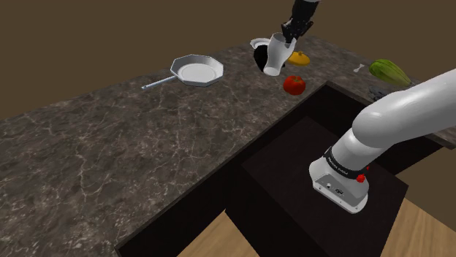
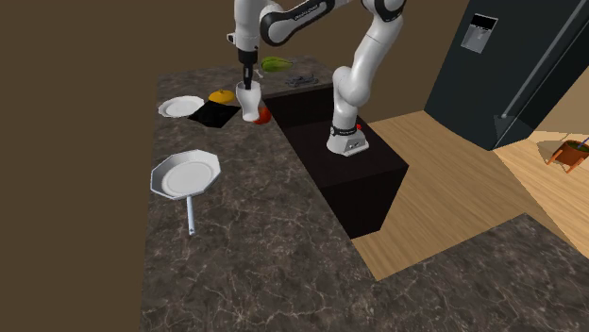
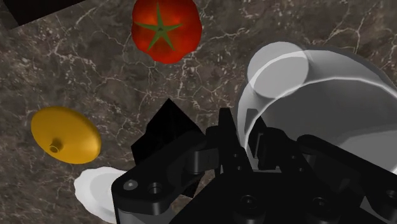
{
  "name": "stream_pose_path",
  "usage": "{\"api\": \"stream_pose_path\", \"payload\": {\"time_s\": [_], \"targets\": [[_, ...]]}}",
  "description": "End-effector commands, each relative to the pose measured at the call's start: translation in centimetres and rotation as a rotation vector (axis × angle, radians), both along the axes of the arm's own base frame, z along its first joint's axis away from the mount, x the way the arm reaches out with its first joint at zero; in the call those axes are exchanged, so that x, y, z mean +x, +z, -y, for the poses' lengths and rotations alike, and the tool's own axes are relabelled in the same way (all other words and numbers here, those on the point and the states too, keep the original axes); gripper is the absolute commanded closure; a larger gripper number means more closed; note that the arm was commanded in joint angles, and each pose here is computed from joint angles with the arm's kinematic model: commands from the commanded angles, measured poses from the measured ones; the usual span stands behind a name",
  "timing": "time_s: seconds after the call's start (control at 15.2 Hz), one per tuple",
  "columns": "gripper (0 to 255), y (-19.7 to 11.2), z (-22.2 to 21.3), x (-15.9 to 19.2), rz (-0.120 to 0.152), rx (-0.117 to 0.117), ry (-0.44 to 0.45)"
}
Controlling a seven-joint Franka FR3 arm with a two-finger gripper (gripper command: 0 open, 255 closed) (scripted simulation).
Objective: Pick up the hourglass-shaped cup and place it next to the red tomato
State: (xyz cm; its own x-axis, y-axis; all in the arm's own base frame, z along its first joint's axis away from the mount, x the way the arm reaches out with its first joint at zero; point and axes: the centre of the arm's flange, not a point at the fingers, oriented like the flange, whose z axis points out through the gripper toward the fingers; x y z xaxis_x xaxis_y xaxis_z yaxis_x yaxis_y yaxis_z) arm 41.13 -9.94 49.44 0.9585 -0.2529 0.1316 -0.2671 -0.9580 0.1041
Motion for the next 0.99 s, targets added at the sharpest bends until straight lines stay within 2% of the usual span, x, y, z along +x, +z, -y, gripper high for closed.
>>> {"api": "stream_pose_path", "payload": {"time_s": [0.0,0.92], "targets": [[255,-1.1,0.1,0.1,0.001,0.000,0.000],[255,-8.5,0.1,0.1,0.001,0.000,0.000]]}}
